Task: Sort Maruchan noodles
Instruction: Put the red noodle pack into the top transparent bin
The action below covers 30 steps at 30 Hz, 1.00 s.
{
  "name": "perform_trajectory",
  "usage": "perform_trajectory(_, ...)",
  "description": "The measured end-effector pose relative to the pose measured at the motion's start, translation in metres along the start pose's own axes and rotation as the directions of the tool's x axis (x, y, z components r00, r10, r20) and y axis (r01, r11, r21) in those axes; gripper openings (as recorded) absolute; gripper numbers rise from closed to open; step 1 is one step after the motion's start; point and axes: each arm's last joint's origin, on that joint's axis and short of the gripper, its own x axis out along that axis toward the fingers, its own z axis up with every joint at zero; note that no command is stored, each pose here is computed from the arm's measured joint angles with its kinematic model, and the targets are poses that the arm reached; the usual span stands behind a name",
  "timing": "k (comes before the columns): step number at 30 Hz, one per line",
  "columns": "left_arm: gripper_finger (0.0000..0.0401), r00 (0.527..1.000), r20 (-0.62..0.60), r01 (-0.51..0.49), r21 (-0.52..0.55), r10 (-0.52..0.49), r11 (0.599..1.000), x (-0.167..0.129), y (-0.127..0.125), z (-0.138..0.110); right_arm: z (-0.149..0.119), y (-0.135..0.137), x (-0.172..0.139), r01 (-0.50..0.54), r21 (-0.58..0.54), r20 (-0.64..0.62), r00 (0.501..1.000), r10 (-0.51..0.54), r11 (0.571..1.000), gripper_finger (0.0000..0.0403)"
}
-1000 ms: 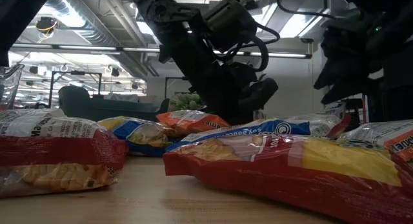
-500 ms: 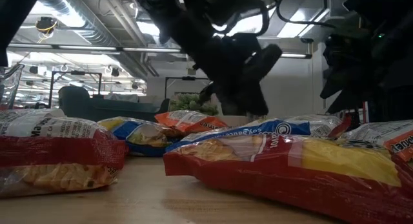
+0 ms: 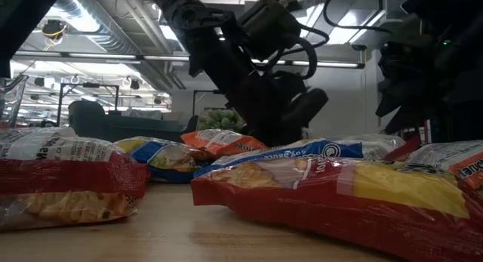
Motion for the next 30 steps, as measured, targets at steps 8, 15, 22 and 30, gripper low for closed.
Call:
perform_trajectory(8,0.0041,1.000,-0.008,-0.009,0.002,0.009,1.000,0.005,0.000,-0.004,0.000,-0.002,0.000,0.030,0.005,0.022,0.999,-0.030,1.000,0.0218)
perform_trajectory(15,0.0041,0.991,0.118,0.058,0.047,-0.063,0.997,-0.015,-0.022,0.008,0.000,-0.001,0.000,0.030,-0.006,0.024,0.999,-0.030,1.000,0.0218)
perform_trajectory(22,0.0038,0.985,0.170,0.035,0.035,-0.041,0.999,-0.006,-0.012,0.015,0.000,-0.002,0.000,0.031,-0.014,0.024,0.999,-0.031,0.999,0.0218)
perform_trajectory(30,0.0005,0.991,0.126,0.052,0.017,-0.054,0.998,0.011,0.003,0.011,0.000,-0.002,0.000,0.029,-0.013,0.021,0.999,-0.029,0.999,0.0218)
